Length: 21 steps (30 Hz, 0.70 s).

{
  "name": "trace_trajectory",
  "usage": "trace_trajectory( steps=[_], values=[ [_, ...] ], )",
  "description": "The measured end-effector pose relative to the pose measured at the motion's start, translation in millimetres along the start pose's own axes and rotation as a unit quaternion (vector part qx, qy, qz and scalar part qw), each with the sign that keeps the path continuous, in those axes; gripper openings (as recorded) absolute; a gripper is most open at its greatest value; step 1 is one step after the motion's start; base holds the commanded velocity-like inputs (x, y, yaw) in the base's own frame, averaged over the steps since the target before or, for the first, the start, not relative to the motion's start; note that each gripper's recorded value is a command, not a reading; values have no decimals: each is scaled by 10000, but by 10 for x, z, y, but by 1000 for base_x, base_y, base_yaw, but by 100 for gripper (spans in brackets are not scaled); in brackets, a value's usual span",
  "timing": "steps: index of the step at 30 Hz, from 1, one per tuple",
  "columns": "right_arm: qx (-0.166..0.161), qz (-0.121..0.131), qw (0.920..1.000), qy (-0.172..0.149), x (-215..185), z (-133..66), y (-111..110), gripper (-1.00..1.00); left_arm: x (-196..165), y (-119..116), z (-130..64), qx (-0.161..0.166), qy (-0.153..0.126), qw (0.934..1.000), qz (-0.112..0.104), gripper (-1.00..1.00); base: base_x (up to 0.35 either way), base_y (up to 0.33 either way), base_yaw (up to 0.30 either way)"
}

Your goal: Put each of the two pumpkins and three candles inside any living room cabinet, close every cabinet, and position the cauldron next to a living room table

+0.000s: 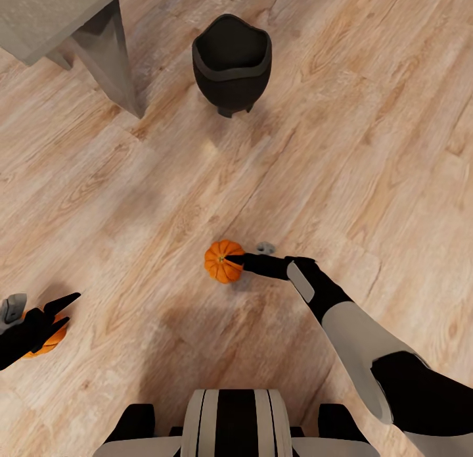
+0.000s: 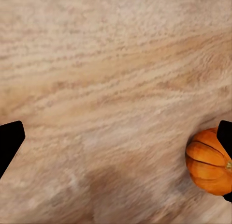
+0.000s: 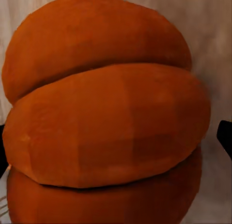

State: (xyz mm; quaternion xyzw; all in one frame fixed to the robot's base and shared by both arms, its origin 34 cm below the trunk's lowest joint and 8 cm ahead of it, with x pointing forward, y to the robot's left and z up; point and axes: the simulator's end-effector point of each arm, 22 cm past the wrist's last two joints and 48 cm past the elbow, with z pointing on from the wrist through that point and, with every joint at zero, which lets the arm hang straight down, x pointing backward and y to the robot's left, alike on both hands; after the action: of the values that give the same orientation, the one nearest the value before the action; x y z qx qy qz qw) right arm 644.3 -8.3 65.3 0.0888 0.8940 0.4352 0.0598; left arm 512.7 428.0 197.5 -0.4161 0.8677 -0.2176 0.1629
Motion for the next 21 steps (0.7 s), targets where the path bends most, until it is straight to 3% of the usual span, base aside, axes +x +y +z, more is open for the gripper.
trace_trajectory(
  steps=[1, 2, 15, 21],
  values=[
    [-3, 8, 10000, -4, -3, -3, -1, 100, 0, 0, 0, 0, -1, 10000, 0, 100, 0, 0, 78],
    [-5, 12, 10000, -5, -4, -4, -1, -100, 0, 0, 0, 0, -1, 10000, 1, 100, 0, 0, 50],
    [90, 90, 9999, -109, -122, -93, -115, -100, 10, -7, 7, 13, 7, 10000, -5, 100, 0, 0, 10],
    [91, 100, 9998, -122, -126, -96, -119, -100, 32, -110, 23, 196, 32, 9998, 29, 100, 0, 0, 0]
  ],
)
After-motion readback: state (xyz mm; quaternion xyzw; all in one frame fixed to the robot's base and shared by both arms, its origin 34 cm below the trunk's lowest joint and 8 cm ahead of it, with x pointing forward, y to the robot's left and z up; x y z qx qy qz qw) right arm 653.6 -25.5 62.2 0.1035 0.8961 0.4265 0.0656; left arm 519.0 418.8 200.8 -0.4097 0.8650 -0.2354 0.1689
